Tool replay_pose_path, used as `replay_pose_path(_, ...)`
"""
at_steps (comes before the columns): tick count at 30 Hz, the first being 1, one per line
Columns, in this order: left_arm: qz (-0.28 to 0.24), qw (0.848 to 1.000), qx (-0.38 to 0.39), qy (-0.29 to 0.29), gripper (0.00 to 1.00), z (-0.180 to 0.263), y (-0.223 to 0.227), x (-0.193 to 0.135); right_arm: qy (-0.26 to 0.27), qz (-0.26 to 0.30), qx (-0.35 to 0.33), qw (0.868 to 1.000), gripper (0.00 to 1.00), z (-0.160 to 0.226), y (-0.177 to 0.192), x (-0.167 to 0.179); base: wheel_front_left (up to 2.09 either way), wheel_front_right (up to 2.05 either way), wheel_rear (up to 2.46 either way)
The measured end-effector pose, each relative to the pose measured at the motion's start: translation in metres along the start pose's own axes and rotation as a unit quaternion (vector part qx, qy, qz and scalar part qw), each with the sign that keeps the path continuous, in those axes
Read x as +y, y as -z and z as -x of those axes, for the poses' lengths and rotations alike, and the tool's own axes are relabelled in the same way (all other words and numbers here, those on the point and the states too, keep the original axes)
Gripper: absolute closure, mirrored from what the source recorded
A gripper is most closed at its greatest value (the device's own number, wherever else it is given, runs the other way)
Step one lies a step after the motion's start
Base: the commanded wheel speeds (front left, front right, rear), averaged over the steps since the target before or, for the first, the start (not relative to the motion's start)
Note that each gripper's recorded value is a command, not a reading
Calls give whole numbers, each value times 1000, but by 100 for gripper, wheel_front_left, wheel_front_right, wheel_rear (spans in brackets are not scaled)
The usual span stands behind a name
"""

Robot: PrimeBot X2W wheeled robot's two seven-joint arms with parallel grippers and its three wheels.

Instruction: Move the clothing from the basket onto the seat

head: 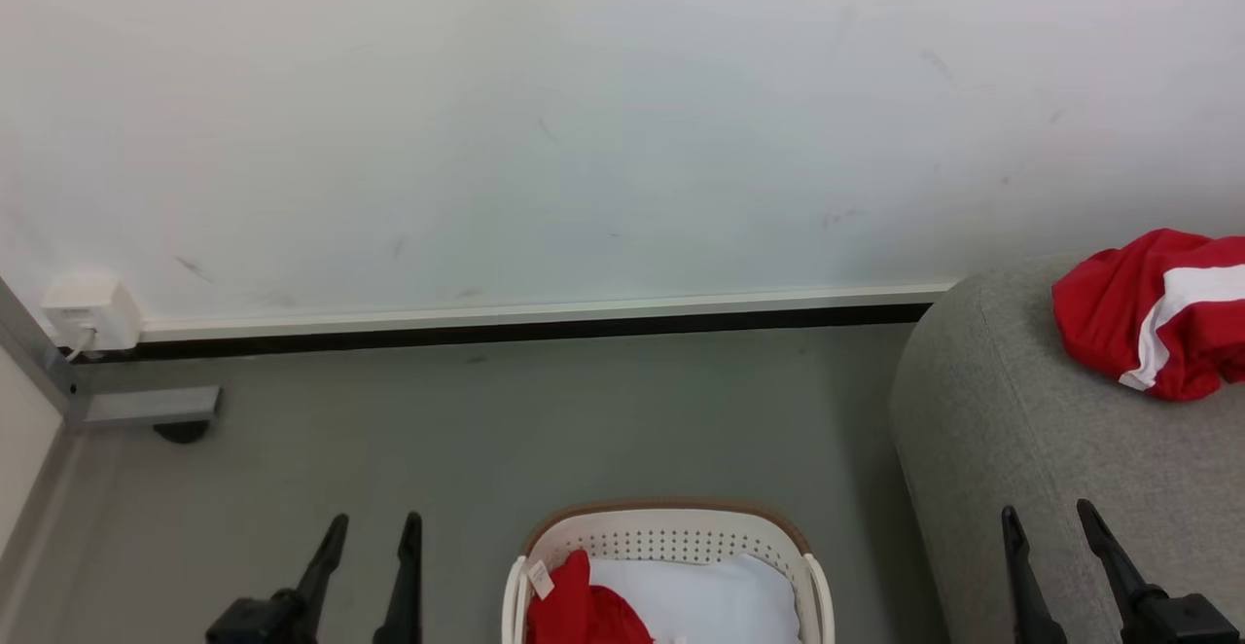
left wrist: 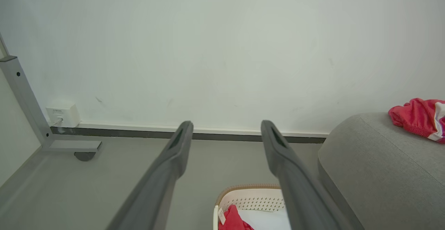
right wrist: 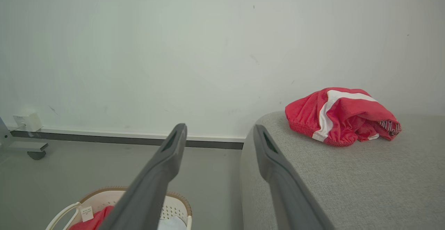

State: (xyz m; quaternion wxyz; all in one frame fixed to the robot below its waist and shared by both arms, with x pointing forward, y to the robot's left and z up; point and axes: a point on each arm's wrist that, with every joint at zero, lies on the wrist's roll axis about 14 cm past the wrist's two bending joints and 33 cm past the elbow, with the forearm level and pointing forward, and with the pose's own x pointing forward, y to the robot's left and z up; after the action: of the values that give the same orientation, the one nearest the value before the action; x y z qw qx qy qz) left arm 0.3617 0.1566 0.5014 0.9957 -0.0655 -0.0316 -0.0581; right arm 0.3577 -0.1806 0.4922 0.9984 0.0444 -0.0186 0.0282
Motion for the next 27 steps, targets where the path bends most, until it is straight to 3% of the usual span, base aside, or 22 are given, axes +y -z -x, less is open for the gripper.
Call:
replay_pose_path(7, -4, 999, -5, 42, 0, -23, -3, -24, 14, 0, -3, 1000, 0, -1, -2, -9, 0, 0, 0)
replay_pose_path(15, -18, 991, 4, 130, 0, -61, 4, -77, 34, 1, -6, 999, 0, -6, -5, -23, 0, 0, 0)
replay_pose_path(21, -39, 977, 28, 207, 0, -92, 25, -120, 49, -1, -2, 999, 0, -15, -1, -34, 0, 0, 0)
replay_pose_path(27, -96, 949, 110, 281, 0, -109, 82, -151, 65, -16, 7, 998, 0, -27, 7, -45, 0, 0, 0)
